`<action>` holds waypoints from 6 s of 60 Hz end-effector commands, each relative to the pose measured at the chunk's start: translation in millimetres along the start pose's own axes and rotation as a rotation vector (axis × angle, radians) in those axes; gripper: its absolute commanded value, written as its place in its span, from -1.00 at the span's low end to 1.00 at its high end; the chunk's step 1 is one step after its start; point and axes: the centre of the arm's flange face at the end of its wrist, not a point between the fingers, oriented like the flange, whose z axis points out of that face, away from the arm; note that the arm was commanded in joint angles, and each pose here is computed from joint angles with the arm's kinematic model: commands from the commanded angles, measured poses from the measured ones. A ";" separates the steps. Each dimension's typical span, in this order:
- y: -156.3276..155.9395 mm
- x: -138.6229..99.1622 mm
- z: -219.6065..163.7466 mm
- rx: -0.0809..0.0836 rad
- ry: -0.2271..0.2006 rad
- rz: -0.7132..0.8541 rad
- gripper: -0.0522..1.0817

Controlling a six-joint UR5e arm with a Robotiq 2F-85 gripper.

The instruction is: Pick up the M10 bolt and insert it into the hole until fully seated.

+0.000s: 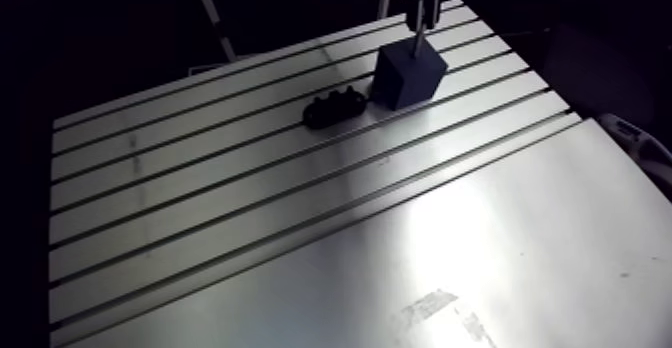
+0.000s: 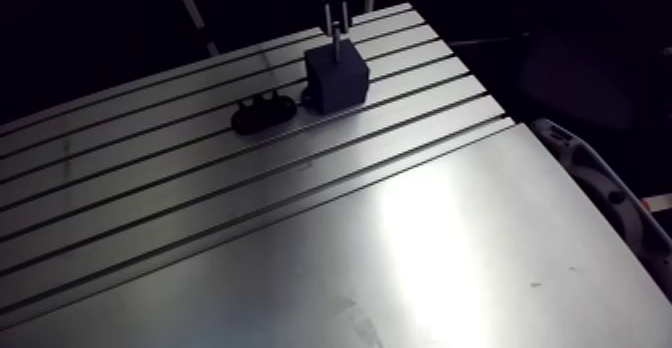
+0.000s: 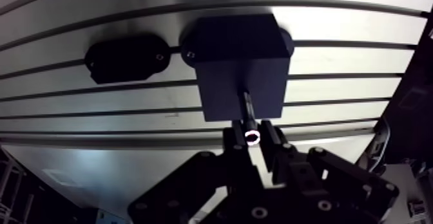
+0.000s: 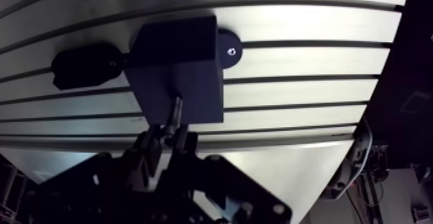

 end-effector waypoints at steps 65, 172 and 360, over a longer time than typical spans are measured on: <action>-0.4 -0.7 0.1 -0.004 0.007 0.000 0.99; -2.2 -1.1 9.4 -0.005 -0.012 -0.004 0.99; -152.7 -188.1 -208.7 -0.020 0.350 -0.176 -0.89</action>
